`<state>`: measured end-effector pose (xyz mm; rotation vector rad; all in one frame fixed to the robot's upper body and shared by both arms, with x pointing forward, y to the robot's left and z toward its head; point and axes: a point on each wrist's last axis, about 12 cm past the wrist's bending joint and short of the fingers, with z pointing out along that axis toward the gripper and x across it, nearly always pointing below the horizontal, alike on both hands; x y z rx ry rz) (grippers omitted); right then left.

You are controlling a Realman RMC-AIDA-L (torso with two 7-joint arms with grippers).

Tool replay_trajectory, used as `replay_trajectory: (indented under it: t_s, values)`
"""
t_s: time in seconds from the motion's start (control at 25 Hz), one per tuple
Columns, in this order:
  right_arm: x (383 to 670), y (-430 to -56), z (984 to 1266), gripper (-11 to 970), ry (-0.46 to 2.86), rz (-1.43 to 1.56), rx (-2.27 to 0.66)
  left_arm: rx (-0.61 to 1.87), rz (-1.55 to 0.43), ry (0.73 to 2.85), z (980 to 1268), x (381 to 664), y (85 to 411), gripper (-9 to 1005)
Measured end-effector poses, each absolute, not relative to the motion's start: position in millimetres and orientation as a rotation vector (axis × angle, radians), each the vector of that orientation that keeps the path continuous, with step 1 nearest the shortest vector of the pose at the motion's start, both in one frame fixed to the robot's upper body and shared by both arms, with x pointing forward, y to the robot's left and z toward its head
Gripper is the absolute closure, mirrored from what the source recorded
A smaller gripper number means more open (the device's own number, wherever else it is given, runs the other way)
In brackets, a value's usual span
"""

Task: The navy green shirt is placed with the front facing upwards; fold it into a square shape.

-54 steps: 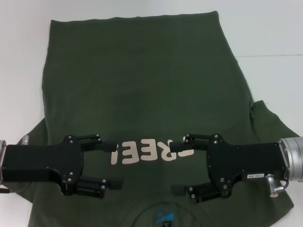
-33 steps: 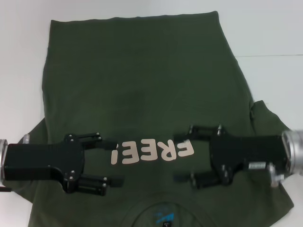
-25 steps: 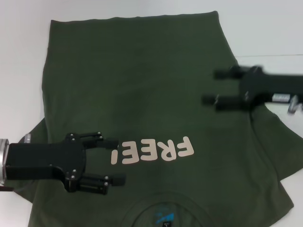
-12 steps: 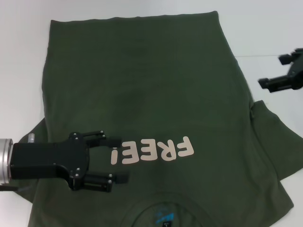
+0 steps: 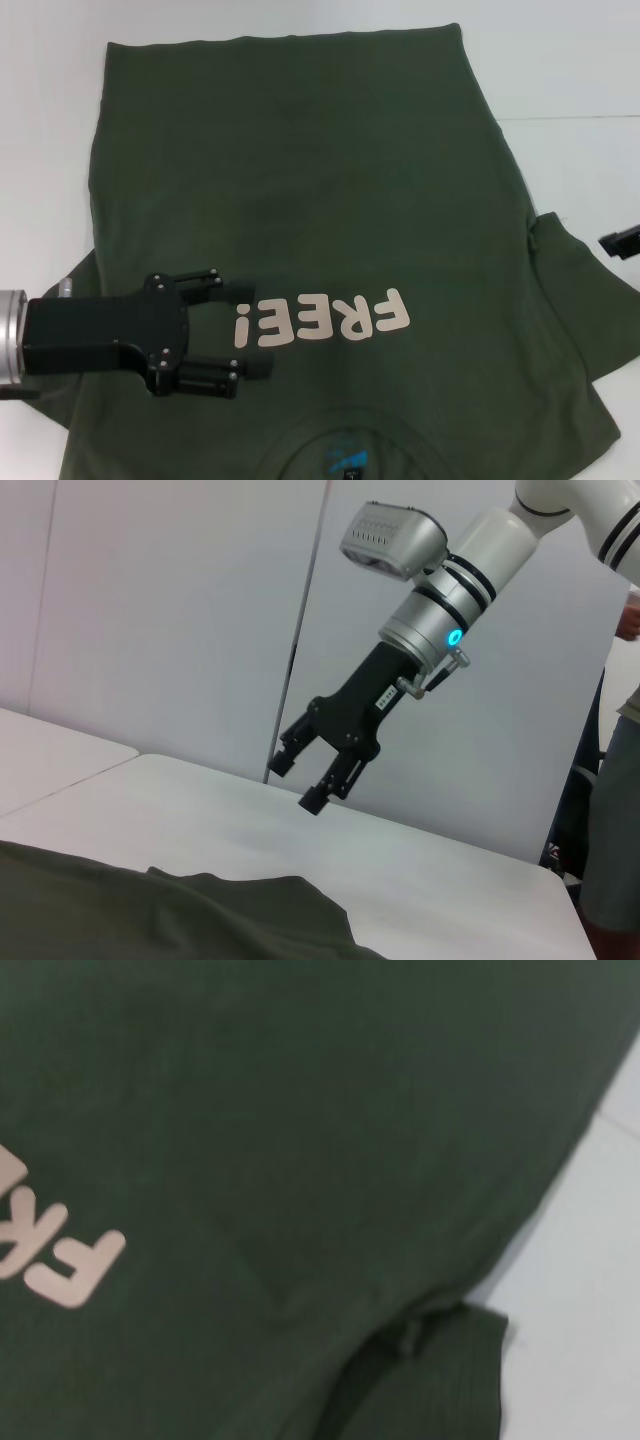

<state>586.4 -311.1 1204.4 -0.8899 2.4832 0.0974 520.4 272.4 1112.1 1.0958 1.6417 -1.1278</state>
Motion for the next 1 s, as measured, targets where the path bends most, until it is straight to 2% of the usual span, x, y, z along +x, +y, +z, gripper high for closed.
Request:
replay_trajectory:
  t_s: [0.36,0.68,1.0]
  values:
    - [579,-326,1187,50,2.623,0.098,-0.77,1.101,-1.136,1.639,1112,521,270,95]
    - [581,-345,1157,52,2.689,0.18,-0.6,1.1,-1.126,1.647,1110,522,270,98]
    - [585,-346,1140,57,2.725,0.208,-0.564,1.101,-1.128,1.647,1108,521,269,101]
